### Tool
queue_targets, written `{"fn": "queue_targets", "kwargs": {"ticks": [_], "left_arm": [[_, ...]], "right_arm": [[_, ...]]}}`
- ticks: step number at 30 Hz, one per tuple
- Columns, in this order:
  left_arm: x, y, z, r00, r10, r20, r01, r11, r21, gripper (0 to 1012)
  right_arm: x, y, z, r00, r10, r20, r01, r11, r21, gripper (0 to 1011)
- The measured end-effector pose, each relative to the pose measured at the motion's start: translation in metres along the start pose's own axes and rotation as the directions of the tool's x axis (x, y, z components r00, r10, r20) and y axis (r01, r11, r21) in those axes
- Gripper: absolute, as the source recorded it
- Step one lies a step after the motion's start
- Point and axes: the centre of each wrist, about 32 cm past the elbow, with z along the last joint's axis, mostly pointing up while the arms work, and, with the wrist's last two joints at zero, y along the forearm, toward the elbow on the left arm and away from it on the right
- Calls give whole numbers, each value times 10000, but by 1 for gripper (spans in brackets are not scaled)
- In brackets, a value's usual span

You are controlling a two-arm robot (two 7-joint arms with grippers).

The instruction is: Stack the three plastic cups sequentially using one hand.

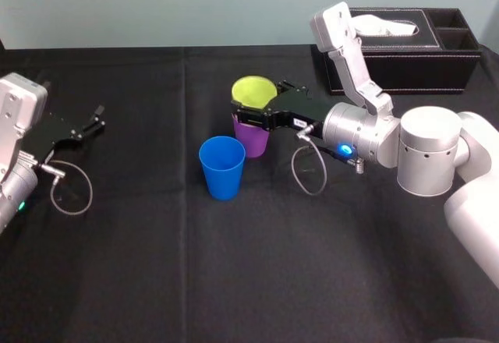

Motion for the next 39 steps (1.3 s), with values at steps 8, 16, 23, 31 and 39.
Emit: {"fn": "queue_targets", "kwargs": {"ticks": [8, 16, 23, 31, 39], "left_arm": [[0, 0, 0, 10000, 0, 0, 0, 10000, 0, 1010], [0, 0, 0, 10000, 0, 0, 0, 10000, 0, 1010], [0, 0, 0, 10000, -1, 0, 1, 10000, 0, 1010], [0, 0, 0, 10000, -1, 0, 1, 10000, 1, 1010], [0, 0, 0, 10000, 0, 0, 0, 10000, 0, 1010]], "right_arm": [[3, -3, 5, 10000, -9, -2, 9, 10000, 0, 1003], [6, -12, 12, 10000, -23, 3, 23, 10000, 58, 1003], [11, -136, 36, 10000, -48, -8, 49, 9974, 724, 1003], [3, -386, 27, 10000, 70, 42, -74, 9961, 883, 1003], [-31, -673, -58, 9994, 293, 160, -301, 9979, 575, 1003]]}}
